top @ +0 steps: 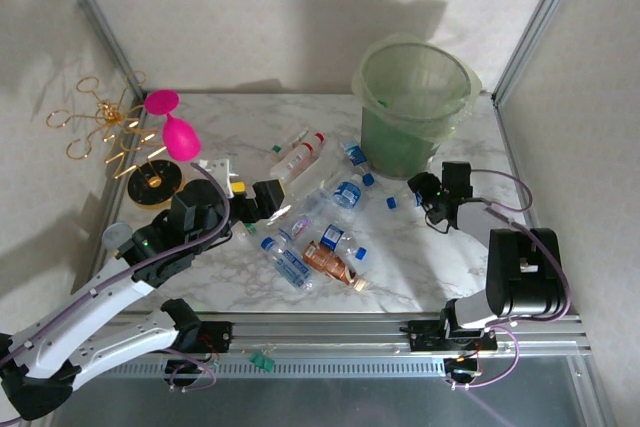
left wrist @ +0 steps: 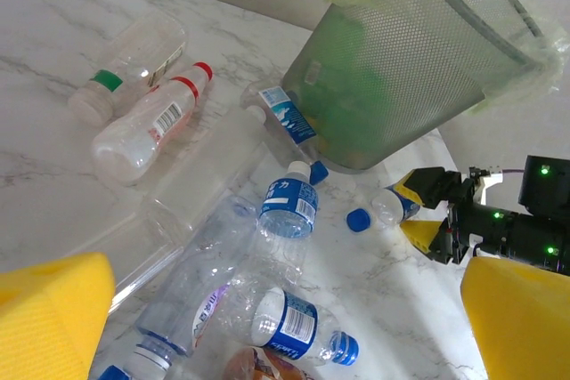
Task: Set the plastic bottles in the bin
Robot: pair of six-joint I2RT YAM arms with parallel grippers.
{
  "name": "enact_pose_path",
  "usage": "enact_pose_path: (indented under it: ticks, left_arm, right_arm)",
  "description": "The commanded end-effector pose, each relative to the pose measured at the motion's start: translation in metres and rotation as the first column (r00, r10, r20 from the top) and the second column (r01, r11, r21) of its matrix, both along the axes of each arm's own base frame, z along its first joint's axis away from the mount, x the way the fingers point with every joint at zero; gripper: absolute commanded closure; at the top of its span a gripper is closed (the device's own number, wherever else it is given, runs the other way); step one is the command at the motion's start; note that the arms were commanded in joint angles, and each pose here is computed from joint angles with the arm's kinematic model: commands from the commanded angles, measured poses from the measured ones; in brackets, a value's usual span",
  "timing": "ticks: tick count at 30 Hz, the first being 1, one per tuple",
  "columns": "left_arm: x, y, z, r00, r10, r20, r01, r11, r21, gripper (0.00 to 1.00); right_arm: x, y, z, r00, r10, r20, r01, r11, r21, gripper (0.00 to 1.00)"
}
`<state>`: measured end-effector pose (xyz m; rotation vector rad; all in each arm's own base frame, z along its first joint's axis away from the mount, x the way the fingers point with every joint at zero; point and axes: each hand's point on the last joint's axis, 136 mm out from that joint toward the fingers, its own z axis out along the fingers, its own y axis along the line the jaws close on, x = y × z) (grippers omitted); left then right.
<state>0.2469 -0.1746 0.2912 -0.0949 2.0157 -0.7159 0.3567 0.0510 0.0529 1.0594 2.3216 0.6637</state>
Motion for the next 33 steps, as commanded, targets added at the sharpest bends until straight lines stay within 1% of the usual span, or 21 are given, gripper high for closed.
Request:
enact_pose_path:
  ticks: [1,7,13,18,22,25,28,33]
  left_arm:
    - [0.001,0.0,0.004,1.0,0.0,0.019,0.0,1.0,0.019,0.0]
    - [0.002,0.0,0.005,1.0,0.002,0.019,-0.003,1.0,0.023,0.0]
    - [0.002,0.001,0.006,1.0,0.008,0.019,-0.009,1.0,0.019,0.0]
    - [0.002,0.0,0.004,1.0,0.01,0.013,-0.01,1.0,0.014,0.0]
    - [0.002,0.0,0.005,1.0,0.012,0.012,-0.012,1.0,0.009,0.0]
    - [0.003,0.0,0.007,1.0,0.011,0.016,-0.012,1.0,0.008,0.0]
    - [0.003,0.0,0.007,1.0,0.012,0.015,-0.012,1.0,0.012,0.0]
    - [0.004,0.0,0.009,1.0,0.012,0.018,-0.012,1.0,0.018,0.0]
  right_arm:
    - [0.014,-0.003,0.007,0.999,-0.01,0.031,0.01,1.0,0.005,0.25]
    - [0.02,-0.013,-0.005,1.0,-0.026,0.0,0.026,0.999,-0.023,0.3]
    - [0.025,-0.017,-0.014,0.999,-0.03,-0.018,0.029,0.998,-0.049,0.4]
    - [0.027,-0.018,-0.014,1.0,-0.025,-0.016,0.024,0.998,-0.059,0.45]
    - [0.027,-0.018,-0.004,1.0,-0.019,0.008,0.02,0.998,-0.064,0.5]
    - [0.025,-0.018,0.001,1.0,-0.005,0.023,0.007,0.997,-0.073,0.51]
    - [0.018,-0.015,-0.003,1.0,0.014,0.014,-0.013,0.998,-0.066,0.51]
    - [-0.001,-0.001,-0.005,0.996,0.091,-0.002,-0.091,0.995,-0.027,0.51]
